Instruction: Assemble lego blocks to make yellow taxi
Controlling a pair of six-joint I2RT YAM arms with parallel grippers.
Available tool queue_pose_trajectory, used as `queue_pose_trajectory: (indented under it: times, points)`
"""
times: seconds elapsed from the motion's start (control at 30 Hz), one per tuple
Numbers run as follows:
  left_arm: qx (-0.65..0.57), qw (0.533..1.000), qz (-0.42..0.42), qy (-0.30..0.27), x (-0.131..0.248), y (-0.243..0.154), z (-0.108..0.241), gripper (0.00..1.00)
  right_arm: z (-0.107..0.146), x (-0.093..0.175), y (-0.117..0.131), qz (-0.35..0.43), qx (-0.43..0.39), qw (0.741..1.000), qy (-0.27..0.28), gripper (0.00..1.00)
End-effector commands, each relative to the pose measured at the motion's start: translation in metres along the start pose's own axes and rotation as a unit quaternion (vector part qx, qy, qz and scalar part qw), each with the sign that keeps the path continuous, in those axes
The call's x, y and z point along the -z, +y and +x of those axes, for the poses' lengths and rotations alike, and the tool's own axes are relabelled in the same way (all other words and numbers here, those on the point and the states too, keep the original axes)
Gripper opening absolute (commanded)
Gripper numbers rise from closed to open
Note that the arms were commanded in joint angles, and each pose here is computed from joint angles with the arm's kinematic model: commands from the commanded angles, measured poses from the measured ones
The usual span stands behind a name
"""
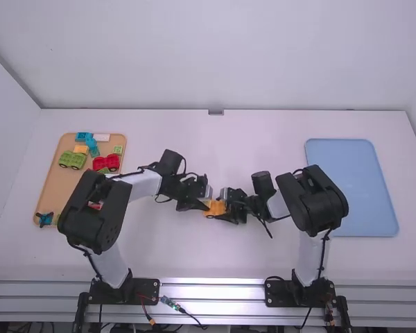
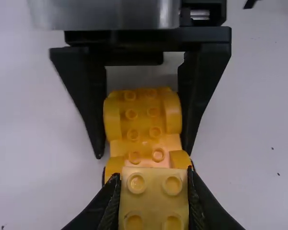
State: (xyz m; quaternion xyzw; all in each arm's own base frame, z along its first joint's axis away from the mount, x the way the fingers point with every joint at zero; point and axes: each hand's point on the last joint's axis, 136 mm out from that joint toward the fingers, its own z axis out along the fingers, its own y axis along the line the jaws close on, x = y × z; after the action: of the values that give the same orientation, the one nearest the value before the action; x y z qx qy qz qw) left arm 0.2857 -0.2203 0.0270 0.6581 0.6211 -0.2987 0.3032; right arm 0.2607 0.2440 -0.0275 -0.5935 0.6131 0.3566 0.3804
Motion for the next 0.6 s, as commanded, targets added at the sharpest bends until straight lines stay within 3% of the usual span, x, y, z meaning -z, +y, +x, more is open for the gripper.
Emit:
queue_pose_trajectory:
  times: [0.0,0.57]
  points:
    - [0.013,1.0,-0.003,-0.007,0.003,-0.001,-0.005,0.02,0.0,-0.002,0.003,-0.01,0.0,1.0,-0.007,0.54]
    - [0.02,0.999,-0.04,0.02,-0.013,0.006,-0.002,0.02,-0.004,-0.003,-0.006,-0.004,-0.006,1.0,-0.008,0.51]
